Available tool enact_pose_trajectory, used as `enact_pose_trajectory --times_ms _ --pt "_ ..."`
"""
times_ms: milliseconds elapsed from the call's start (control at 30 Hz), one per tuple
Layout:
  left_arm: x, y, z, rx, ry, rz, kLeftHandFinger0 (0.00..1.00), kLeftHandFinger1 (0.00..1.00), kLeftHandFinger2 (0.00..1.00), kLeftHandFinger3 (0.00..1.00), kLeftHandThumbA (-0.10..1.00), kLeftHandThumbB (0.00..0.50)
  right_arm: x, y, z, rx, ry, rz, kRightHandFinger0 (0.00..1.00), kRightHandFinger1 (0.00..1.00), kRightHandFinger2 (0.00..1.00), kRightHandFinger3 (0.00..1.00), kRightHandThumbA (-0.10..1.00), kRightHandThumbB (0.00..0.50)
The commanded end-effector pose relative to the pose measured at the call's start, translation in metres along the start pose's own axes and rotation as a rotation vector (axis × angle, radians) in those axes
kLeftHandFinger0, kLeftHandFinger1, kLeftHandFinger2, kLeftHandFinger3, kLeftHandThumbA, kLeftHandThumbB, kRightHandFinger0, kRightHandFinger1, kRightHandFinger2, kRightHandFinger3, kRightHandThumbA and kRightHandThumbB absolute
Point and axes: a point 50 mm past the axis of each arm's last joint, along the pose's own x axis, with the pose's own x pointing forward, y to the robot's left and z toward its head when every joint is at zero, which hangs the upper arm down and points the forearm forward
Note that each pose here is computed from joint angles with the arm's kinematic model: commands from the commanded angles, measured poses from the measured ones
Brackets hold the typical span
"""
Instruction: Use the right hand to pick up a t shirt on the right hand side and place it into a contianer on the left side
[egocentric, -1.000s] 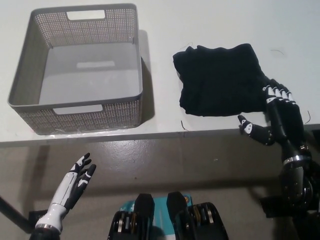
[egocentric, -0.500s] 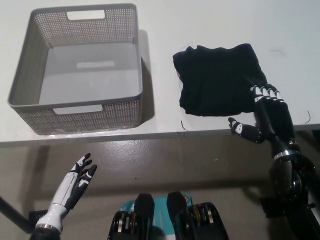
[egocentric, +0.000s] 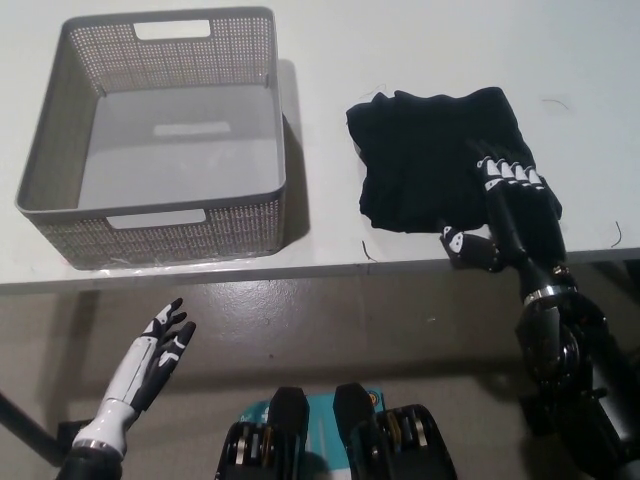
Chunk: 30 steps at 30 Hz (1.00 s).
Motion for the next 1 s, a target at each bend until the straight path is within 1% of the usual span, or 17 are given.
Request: enact_pose_trajectory --times_ms 0,67,133,200,333,367,400,467,567,600,700,733,800,833,900,933,967 --pt "0.011 0.012 0.017 0.016 -0.072 0.014 0.83 0.87 0.98 1.00 1.00 0.381 0.020 -0.017 0.015 0.010 -0.064 -0.088 1.00 1.00 1.00 1.00 0.74 0.500" --pt "0.012 0.012 0.018 0.022 -0.077 0.016 0.82 0.87 0.97 1.00 1.00 0.387 0.021 -0.016 0.015 0.011 -0.059 -0.083 1.00 1.00 1.00 1.00 0.75 0.500" --pt "0.014 0.014 0.018 0.034 -0.077 0.013 0.84 0.88 0.98 1.00 1.00 0.393 0.023 -0.015 0.014 0.010 -0.059 -0.085 1.00 1.00 1.00 1.00 0.75 0.500" --pt "0.017 0.014 0.021 0.032 -0.083 0.017 0.84 0.88 0.98 1.00 1.00 0.375 0.024 -0.016 0.013 0.012 -0.058 -0.089 1.00 1.00 1.00 1.00 0.74 0.500" --pt "0.018 0.017 0.022 0.036 -0.090 0.021 0.83 0.87 0.99 1.00 1.00 0.368 0.024 -0.014 0.012 0.013 -0.041 -0.079 1.00 1.00 1.00 1.00 0.72 0.499" --pt "0.017 0.018 0.022 0.048 -0.091 0.013 0.87 0.90 1.00 1.00 1.00 0.349 0.023 -0.013 0.010 0.012 -0.038 -0.073 1.00 1.00 1.00 1.00 0.74 0.493" --pt "0.018 0.018 0.021 0.034 -0.099 0.015 0.87 0.90 1.00 1.00 1.00 0.335 0.023 -0.013 0.009 0.012 -0.037 -0.072 1.00 1.00 1.00 1.00 0.75 0.500" --pt "0.020 0.018 0.022 0.024 -0.090 0.022 0.87 0.90 1.00 1.00 1.00 0.342 0.025 -0.012 0.004 0.008 -0.034 -0.075 1.00 1.00 1.00 1.00 0.79 0.500" --pt "0.020 0.018 0.023 0.031 -0.090 0.018 0.89 0.91 1.00 1.00 1.00 0.349 0.028 -0.012 0.001 0.004 -0.019 -0.069 1.00 1.00 1.00 1.00 0.75 0.492" --pt "0.021 0.017 0.024 0.026 -0.093 0.019 0.88 0.91 1.00 1.00 1.00 0.351 0.030 -0.011 -0.001 0.004 -0.011 -0.074 1.00 1.00 1.00 1.00 0.74 0.499" --pt "0.022 0.017 0.026 0.027 -0.104 0.023 0.86 0.89 1.00 1.00 1.00 0.347 0.035 -0.008 -0.003 0.002 0.007 -0.069 1.00 1.00 1.00 1.00 0.76 0.500" --pt "0.022 0.017 0.026 0.027 -0.104 0.023 0.87 0.90 1.00 1.00 1.00 0.337 0.037 -0.002 -0.005 -0.005 0.032 -0.047 1.00 1.00 1.00 1.00 0.78 0.500" --pt "0.022 0.016 0.026 0.031 -0.108 0.025 0.86 0.89 1.00 1.00 1.00 0.330 0.037 0.001 -0.007 0.000 0.037 -0.037 1.00 1.00 1.00 1.00 0.76 0.498" --pt "0.022 0.016 0.026 0.037 -0.103 0.020 0.89 0.91 1.00 1.00 1.00 0.337 0.037 0.002 -0.006 0.012 0.039 -0.036 1.00 1.00 1.00 1.00 0.75 0.500" --pt "0.023 0.017 0.027 0.039 -0.101 0.020 0.89 0.91 1.00 1.00 1.00 0.338 0.036 0.005 -0.007 0.011 0.039 -0.036 1.00 1.00 1.00 1.00 0.77 0.500" --pt "0.022 0.018 0.027 0.035 -0.100 0.014 0.90 0.92 1.00 1.00 1.00 0.327 0.036 0.007 -0.007 0.008 0.038 -0.034 1.00 1.00 1.00 1.00 0.77 0.500" --pt "0.022 0.018 0.028 0.029 -0.102 0.015 0.89 0.91 1.00 1.00 1.00 0.344 0.035 0.009 -0.007 0.002 0.043 -0.029 1.00 1.00 1.00 1.00 0.77 0.500"
